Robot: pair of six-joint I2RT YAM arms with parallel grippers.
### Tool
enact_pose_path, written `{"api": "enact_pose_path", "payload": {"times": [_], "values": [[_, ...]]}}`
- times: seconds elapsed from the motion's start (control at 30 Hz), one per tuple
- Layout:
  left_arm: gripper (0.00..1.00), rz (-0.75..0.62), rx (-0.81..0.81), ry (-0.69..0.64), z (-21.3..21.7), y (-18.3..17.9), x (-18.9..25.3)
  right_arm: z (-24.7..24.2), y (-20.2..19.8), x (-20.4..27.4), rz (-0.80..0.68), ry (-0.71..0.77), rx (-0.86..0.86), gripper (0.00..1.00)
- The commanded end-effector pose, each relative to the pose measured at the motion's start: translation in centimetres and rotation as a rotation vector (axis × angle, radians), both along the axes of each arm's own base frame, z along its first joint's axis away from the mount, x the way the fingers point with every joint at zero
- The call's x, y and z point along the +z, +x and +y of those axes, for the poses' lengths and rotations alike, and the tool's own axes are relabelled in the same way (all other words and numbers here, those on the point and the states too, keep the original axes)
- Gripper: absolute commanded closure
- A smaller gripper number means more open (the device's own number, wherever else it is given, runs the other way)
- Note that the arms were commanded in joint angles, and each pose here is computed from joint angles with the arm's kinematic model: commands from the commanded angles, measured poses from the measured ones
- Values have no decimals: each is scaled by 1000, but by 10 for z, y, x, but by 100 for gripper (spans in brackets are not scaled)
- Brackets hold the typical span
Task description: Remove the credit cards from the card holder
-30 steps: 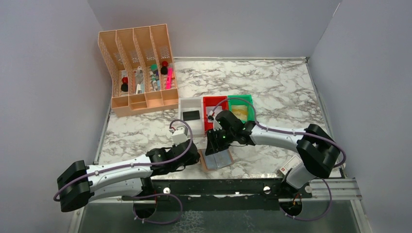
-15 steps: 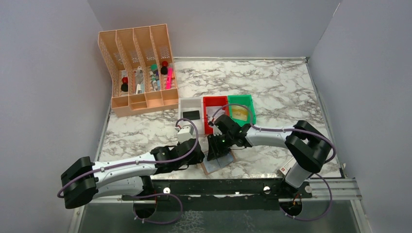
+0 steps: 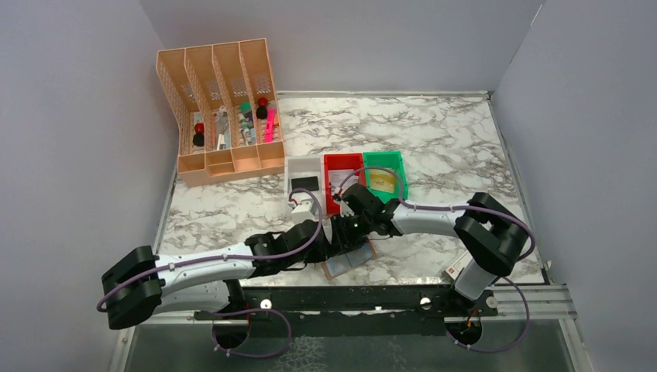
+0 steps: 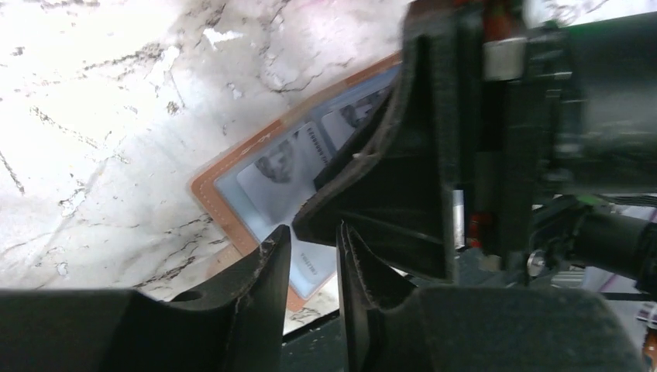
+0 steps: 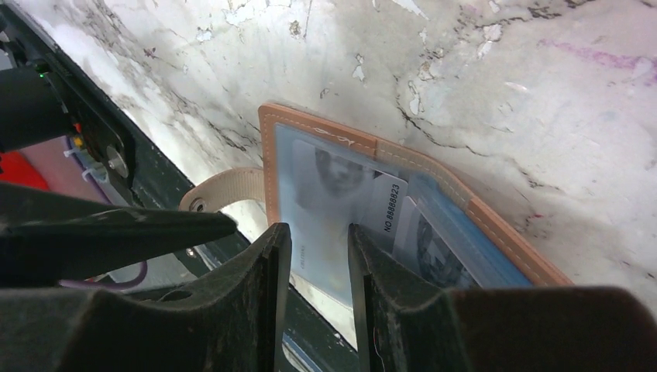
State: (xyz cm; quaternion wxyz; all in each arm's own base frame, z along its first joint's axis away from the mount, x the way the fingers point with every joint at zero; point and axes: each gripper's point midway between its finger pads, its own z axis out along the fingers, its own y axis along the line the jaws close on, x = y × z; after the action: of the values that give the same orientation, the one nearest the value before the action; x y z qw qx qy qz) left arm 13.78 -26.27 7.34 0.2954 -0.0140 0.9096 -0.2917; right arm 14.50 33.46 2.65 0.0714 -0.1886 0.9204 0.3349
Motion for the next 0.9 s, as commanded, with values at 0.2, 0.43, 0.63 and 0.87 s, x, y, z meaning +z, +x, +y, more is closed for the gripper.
{"api": "enact_pose_path", "payload": {"times": [0.2, 0.43, 0.63, 0.87], "values": [[74, 133, -46, 163, 3, -13, -44, -33, 20, -7, -100, -142, -147, 61], [82, 189, -85, 270, 6, -18, -63, -42, 22, -9, -100, -173, -169, 60], [89, 202, -102, 315, 7, -19, -69, -57, 23, -12, -110, -228, -211, 57], [95, 202, -111, 333, 7, -18, -72, -73, 33, -11, -151, -286, -248, 56]]}}
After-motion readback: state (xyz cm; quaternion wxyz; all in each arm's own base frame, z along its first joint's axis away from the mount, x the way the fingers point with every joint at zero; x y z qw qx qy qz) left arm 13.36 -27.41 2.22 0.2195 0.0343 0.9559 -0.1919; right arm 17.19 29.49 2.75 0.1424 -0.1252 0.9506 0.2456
